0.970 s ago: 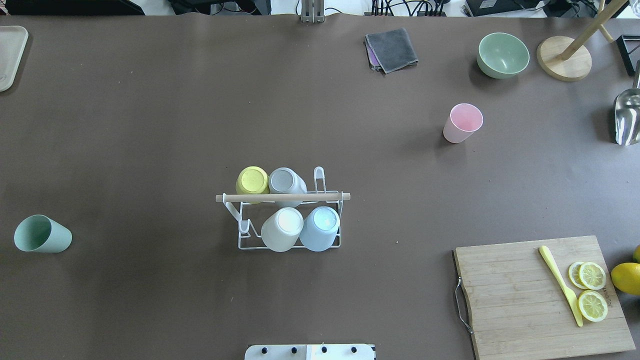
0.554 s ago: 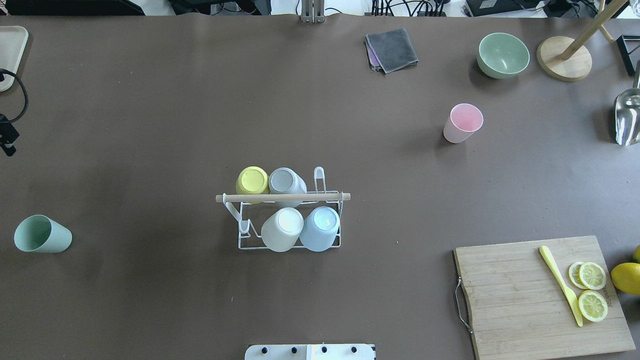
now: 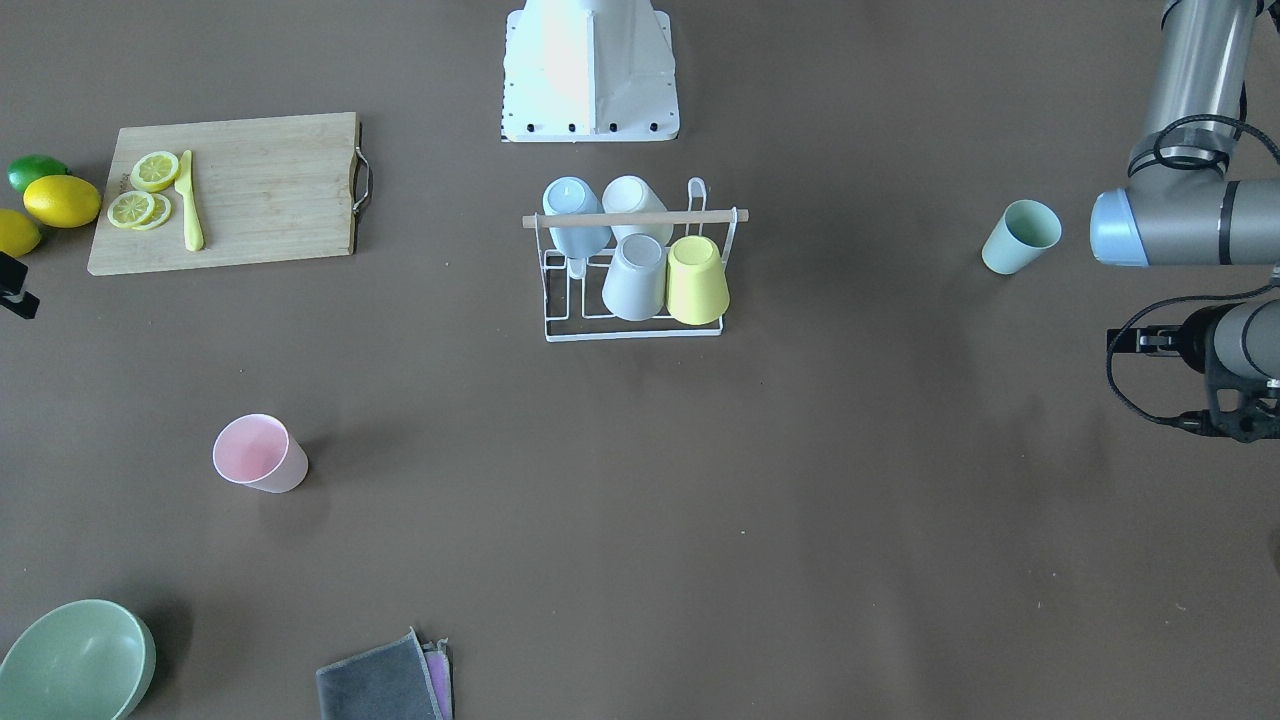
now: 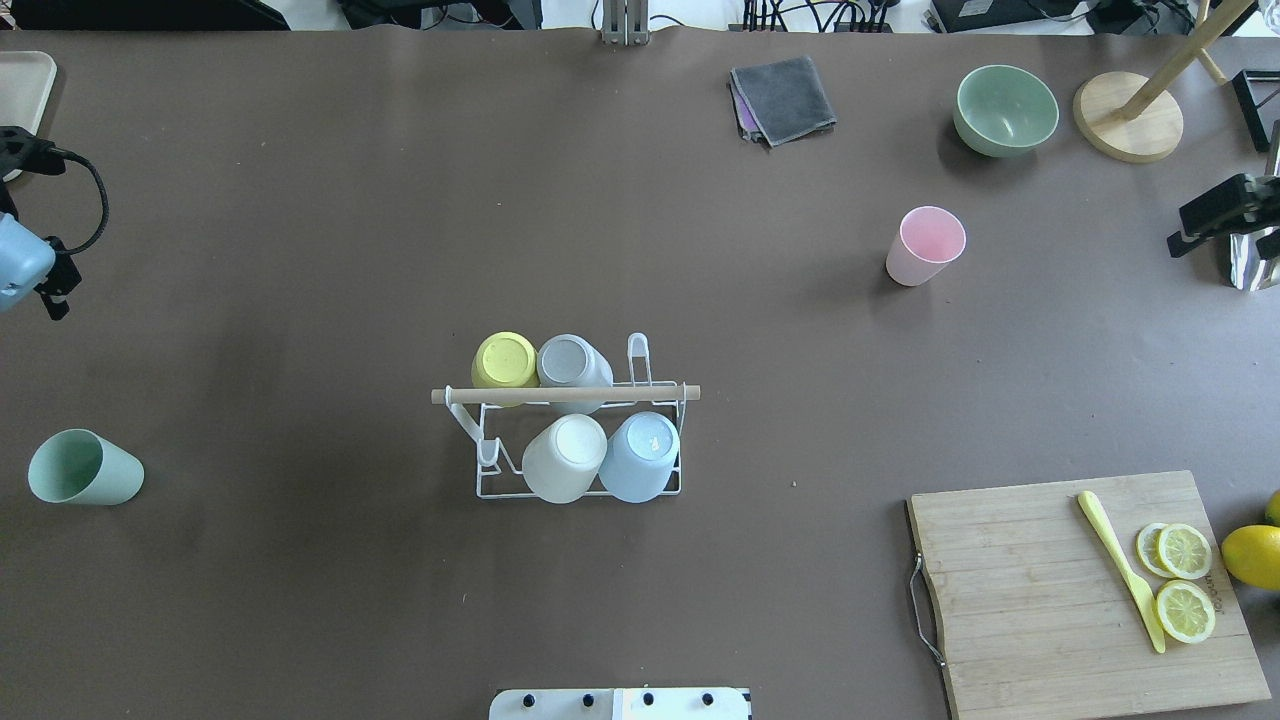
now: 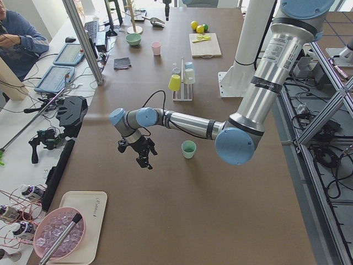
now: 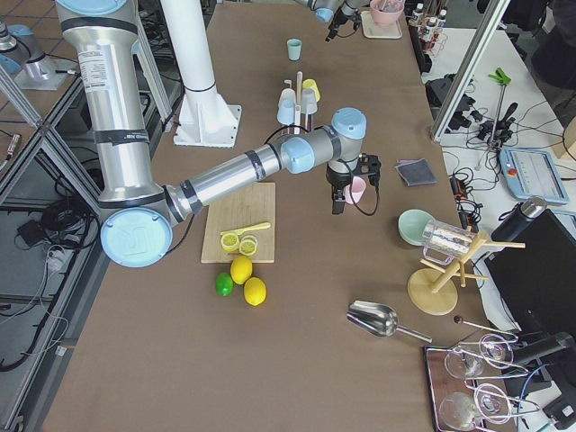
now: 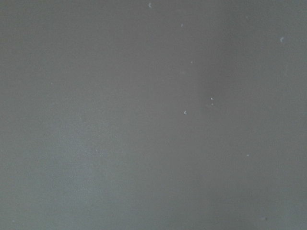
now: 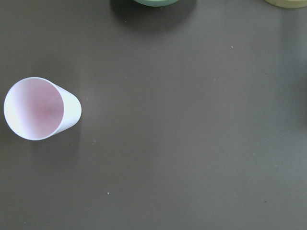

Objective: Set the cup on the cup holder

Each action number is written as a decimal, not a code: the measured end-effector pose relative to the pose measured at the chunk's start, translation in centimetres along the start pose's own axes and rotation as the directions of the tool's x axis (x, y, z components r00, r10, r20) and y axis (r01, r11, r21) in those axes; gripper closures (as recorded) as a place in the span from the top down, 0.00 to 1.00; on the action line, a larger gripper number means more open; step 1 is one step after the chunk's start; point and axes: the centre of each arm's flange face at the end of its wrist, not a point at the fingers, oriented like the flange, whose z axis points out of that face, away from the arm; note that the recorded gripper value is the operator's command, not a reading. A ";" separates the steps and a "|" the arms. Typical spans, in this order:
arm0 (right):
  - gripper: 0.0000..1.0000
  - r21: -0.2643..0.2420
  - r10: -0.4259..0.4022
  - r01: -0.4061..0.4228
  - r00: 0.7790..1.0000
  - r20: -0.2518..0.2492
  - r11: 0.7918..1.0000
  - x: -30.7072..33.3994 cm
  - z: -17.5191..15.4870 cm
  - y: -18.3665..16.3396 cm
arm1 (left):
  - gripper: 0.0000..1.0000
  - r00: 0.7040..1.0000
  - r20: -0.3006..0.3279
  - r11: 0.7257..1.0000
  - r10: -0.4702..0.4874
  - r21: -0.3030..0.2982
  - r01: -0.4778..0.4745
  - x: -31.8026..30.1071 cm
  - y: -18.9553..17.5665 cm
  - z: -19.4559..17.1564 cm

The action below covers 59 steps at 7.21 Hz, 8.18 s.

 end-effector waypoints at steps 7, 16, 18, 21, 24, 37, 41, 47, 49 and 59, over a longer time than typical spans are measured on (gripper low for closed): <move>1.00 -0.036 -0.088 0.085 0.992 -0.094 0.996 -11.6 3.5 -13.2 | 0.98 0.955 0.133 0.963 0.266 -0.090 -0.255 4.2 -2.6 -2.0; 1.00 -0.234 -0.239 0.212 0.967 -0.092 0.949 -16.0 7.4 -26.5 | 0.98 0.952 0.111 0.943 0.286 -0.209 -0.259 9.5 -3.9 -1.6; 1.00 -0.307 -0.269 0.237 0.961 -0.065 0.922 -16.5 10.4 -26.6 | 0.98 0.944 0.094 0.926 0.317 -0.248 -0.286 11.7 -3.7 -0.8; 1.00 -0.405 -0.288 0.244 0.956 -0.051 0.881 -18.1 13.4 -26.8 | 0.98 0.933 0.043 0.889 0.358 -0.322 -0.326 14.2 -2.7 0.2; 1.00 -0.535 -0.347 0.267 0.936 -0.053 0.801 -19.1 14.0 -26.5 | 0.97 0.922 0.048 0.845 0.385 -0.420 -0.331 16.2 -1.4 3.3; 1.00 -0.702 -0.443 0.288 0.895 -0.044 0.651 -19.6 21.5 -21.9 | 0.94 0.868 0.001 0.698 0.496 -0.595 -0.398 17.1 1.7 7.7; 1.00 -0.725 -0.465 0.300 0.885 -0.031 0.620 -20.3 22.8 -20.7 | 0.94 0.865 0.016 0.661 0.502 -0.652 -0.371 16.4 2.9 10.1; 0.31 -0.746 -0.484 0.286 0.873 -0.056 0.601 -19.9 23.6 -20.1 | 0.93 0.870 0.010 0.646 0.494 -0.673 -0.359 17.3 3.6 10.9; 0.00 -0.748 -0.494 0.286 0.867 -0.063 0.599 -20.1 23.5 -20.1 | 0.92 0.870 0.007 0.634 0.492 -0.688 -0.353 17.8 4.0 11.3; 0.00 -0.524 -0.461 0.384 0.887 -0.018 0.760 -21.9 5.4 -30.2 | 0.73 0.881 0.018 0.587 0.472 -0.752 -0.299 17.4 5.5 12.6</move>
